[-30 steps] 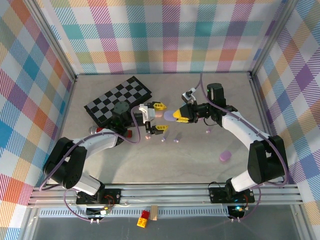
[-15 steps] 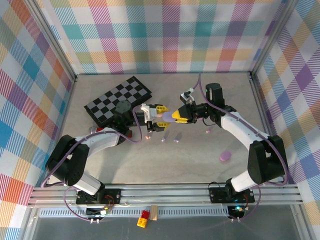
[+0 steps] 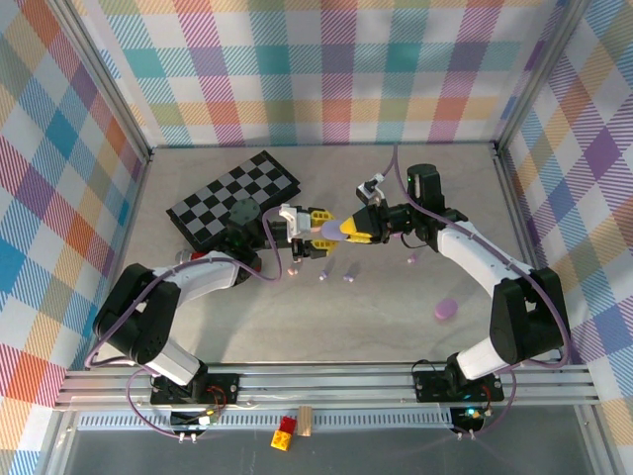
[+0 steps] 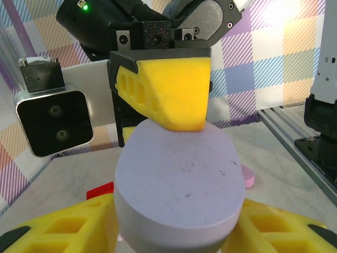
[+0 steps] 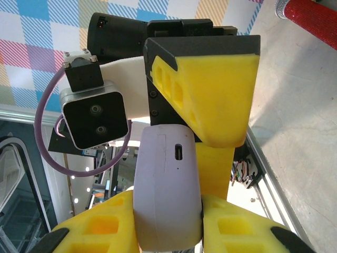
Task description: Insert the wireless bluetooth earbuds into the charging case
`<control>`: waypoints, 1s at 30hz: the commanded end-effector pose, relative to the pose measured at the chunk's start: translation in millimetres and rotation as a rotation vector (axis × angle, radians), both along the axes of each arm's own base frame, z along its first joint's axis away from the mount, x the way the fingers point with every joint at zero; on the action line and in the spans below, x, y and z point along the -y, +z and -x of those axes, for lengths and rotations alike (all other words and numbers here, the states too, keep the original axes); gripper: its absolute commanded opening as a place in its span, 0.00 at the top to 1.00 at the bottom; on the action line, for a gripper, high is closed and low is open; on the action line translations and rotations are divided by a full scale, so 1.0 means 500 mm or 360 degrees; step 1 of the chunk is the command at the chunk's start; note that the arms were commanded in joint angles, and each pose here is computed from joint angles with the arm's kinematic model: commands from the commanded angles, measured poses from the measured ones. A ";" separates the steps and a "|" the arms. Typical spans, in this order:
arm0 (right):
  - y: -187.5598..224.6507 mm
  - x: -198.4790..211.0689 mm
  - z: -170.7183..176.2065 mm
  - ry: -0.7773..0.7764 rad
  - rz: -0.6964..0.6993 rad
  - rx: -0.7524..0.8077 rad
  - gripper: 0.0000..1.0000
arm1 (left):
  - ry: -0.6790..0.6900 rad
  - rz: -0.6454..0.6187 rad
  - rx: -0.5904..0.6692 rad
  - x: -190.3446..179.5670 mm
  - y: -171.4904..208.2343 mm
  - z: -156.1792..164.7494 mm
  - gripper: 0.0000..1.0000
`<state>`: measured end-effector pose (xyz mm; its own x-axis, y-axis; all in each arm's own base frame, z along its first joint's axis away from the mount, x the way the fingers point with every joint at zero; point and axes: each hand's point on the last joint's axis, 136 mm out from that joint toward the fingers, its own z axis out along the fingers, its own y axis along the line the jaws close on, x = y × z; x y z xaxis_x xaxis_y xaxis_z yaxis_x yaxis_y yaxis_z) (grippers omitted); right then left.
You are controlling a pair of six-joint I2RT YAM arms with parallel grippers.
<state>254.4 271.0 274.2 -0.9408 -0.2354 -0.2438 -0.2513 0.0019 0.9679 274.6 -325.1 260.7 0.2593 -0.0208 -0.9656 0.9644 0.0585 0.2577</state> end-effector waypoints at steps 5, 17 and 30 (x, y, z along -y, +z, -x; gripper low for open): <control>0.015 -0.003 0.005 0.0045 -0.0036 0.0045 0.98 | -0.0087 0.0103 0.0065 0.012 0.043 0.013 0.55; 0.015 -0.004 0.004 0.0042 -0.0035 0.0038 0.99 | -0.0097 0.0152 0.0070 0.011 0.052 0.016 0.56; 0.008 -0.005 -0.002 0.0015 -0.0018 0.0030 0.76 | -0.0108 0.0155 0.0068 0.009 0.054 0.020 0.71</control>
<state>255.5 271.2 277.3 -0.9370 -0.2343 -0.2590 -0.2649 -0.0069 0.9643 270.4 -328.9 266.0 0.2107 -0.0770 -0.9745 0.9775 0.0242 0.2095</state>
